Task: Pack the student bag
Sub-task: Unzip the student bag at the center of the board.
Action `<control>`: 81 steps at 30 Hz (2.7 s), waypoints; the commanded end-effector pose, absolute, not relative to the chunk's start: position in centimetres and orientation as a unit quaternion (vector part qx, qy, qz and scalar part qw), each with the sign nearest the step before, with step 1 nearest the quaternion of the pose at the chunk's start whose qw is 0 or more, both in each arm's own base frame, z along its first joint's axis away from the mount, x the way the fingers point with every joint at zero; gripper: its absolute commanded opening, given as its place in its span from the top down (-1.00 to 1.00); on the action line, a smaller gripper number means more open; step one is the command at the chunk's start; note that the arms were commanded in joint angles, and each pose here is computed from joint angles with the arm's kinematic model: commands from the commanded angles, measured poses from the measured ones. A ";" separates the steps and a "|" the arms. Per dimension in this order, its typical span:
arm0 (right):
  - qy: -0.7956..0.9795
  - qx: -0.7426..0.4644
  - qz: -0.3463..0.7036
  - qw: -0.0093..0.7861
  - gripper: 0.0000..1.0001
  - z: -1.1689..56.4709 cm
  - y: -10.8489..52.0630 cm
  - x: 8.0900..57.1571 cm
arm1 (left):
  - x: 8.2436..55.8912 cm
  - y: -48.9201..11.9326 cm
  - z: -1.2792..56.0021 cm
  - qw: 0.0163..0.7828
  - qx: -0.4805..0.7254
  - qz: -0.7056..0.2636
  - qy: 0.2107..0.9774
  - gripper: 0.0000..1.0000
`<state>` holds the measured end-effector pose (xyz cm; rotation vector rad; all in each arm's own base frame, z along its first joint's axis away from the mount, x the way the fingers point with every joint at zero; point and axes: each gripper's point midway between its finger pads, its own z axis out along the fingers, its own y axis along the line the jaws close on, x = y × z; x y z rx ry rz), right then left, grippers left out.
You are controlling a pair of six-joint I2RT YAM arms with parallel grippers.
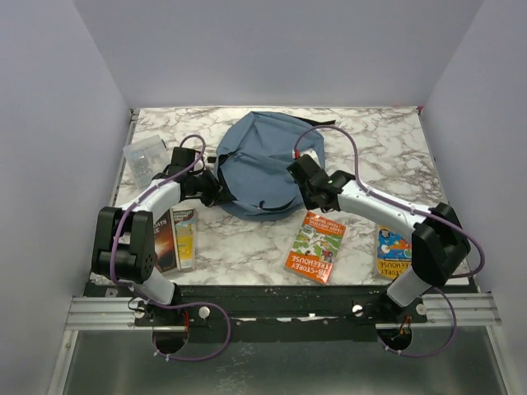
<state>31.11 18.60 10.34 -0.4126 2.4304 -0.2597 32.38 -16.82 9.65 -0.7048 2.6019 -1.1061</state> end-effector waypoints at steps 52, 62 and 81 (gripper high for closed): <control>0.910 -0.015 0.063 0.410 0.99 9.8 27.1 32.1 | 30.1 -17.1 7.0 0.160 -0.229 -0.371 0.886 1.00; 0.886 0.046 -0.022 0.461 0.99 11.1 17.4 36.5 | 30.0 -16.1 7.3 0.165 -0.234 -0.363 0.887 1.00; 0.904 -0.010 0.035 0.427 0.75 11.9 16.6 39.0 | 28.8 -18.2 8.6 0.127 -0.193 -0.420 0.878 1.00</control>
